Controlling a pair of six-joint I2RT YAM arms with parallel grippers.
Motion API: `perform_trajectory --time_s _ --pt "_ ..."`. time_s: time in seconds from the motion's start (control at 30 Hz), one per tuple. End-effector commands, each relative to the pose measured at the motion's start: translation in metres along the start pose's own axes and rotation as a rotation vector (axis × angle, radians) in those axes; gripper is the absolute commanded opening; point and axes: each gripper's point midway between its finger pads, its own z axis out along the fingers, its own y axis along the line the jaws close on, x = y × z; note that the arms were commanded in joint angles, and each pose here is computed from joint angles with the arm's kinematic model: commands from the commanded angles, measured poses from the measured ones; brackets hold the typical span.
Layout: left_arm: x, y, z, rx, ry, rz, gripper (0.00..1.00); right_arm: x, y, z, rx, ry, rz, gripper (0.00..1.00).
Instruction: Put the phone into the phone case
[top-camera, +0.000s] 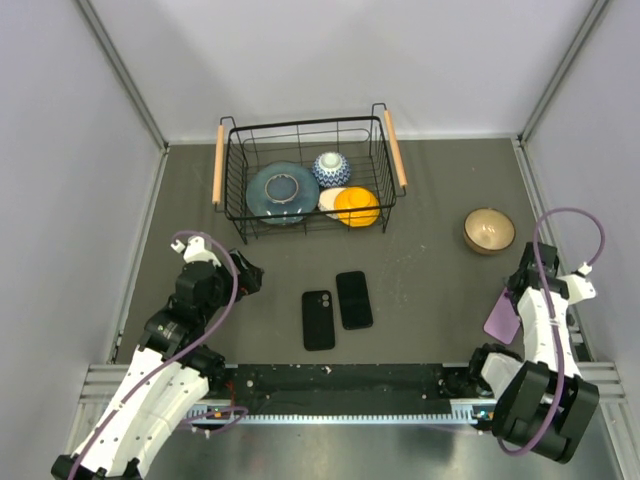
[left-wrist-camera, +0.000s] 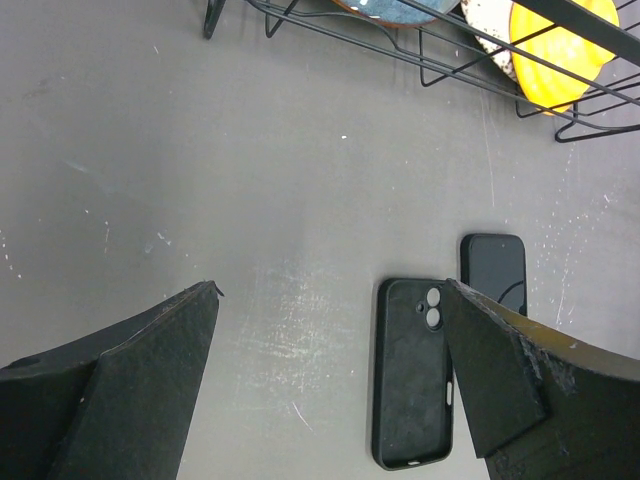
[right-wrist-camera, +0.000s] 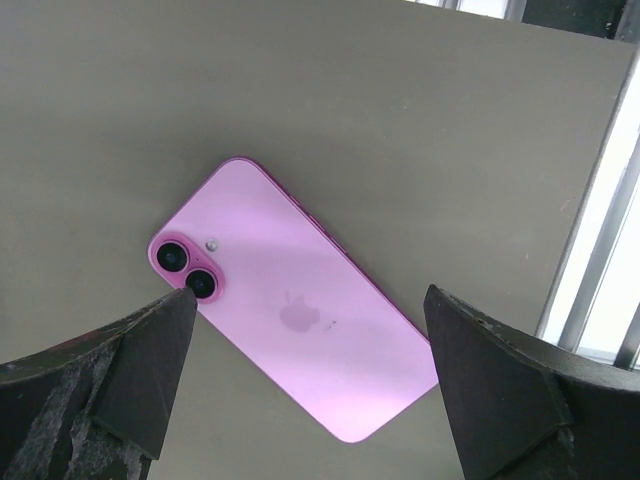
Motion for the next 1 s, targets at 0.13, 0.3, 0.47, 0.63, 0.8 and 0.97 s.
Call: perform_trajectory --time_s 0.13,0.3,0.47,0.63,0.8,0.97 --pt "-0.004 -0.003 0.003 0.017 -0.023 0.006 0.97 -0.001 0.014 0.017 -0.097 0.028 0.035 0.99" --pt "-0.006 -0.005 0.002 0.021 -0.029 0.012 0.97 0.006 0.019 0.023 -0.150 0.048 0.011 0.99" --pt "-0.006 -0.005 0.003 0.020 -0.027 0.015 0.97 0.009 0.025 0.027 -0.182 0.059 -0.029 0.99" --pt "-0.004 -0.004 0.004 0.018 -0.020 0.013 0.96 0.019 0.030 0.034 -0.205 0.099 -0.089 0.99" --pt "-0.005 -0.005 0.003 0.023 -0.024 0.010 0.96 0.026 0.037 0.035 -0.230 0.146 -0.135 0.99" --pt "-0.005 -0.004 0.002 0.021 -0.026 0.003 0.96 0.034 0.047 0.032 -0.309 0.182 -0.162 0.99"
